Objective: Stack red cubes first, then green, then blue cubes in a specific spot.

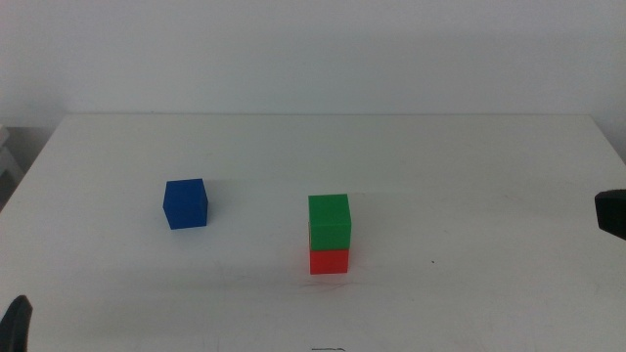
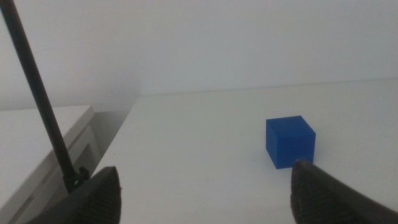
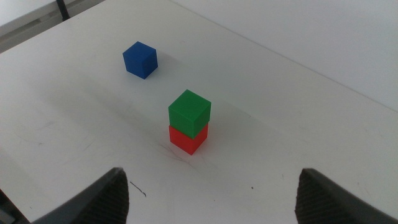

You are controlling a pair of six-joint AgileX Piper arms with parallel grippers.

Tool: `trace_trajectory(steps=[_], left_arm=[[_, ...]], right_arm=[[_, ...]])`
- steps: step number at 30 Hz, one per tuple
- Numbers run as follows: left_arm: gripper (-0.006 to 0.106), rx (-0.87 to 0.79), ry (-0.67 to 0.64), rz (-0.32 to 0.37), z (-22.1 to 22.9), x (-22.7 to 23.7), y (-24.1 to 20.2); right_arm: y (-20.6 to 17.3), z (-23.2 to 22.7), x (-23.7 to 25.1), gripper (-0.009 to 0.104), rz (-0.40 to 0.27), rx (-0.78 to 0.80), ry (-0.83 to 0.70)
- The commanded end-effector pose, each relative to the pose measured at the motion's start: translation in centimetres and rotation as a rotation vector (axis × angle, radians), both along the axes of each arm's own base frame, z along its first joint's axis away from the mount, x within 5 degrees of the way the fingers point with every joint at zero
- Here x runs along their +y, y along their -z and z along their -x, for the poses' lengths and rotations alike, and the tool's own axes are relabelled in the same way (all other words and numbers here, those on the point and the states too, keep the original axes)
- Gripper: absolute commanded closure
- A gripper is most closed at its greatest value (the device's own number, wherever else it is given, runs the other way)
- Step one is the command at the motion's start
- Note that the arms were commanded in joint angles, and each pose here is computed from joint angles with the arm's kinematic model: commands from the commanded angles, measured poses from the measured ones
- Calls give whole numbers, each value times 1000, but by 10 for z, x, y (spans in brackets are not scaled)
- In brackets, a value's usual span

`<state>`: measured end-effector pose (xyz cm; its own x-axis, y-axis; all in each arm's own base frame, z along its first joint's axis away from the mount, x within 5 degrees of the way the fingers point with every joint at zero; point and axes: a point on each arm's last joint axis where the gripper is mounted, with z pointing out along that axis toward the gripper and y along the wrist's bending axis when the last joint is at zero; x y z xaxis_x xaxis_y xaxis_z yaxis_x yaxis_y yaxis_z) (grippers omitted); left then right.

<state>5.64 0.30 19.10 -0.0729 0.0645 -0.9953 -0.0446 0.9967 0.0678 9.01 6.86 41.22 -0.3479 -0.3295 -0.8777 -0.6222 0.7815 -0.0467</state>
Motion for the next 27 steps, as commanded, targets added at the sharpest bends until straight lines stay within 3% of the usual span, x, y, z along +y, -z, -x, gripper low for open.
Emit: trace_trajectory(steps=[1,8,13,21,27], left_arm=[[7,-100,4,11,1,0,-9],[7,-53,5,6,-8,0,-39],[7,145,35,12,-34,-2,-97],[7,632,39,44,-59,-4,-154],[7,718,51,88,-74,-7,-179]], right_arm=[[-14,-2,-1,1,-41,-88,7],[-14,-2,-1,1,-36,-92,10],[-14,-2,-1,1,-36,-92,10],[-14,-2,-1,1,-36,-92,10],[-14,-2,-1,1,-36,-92,10]])
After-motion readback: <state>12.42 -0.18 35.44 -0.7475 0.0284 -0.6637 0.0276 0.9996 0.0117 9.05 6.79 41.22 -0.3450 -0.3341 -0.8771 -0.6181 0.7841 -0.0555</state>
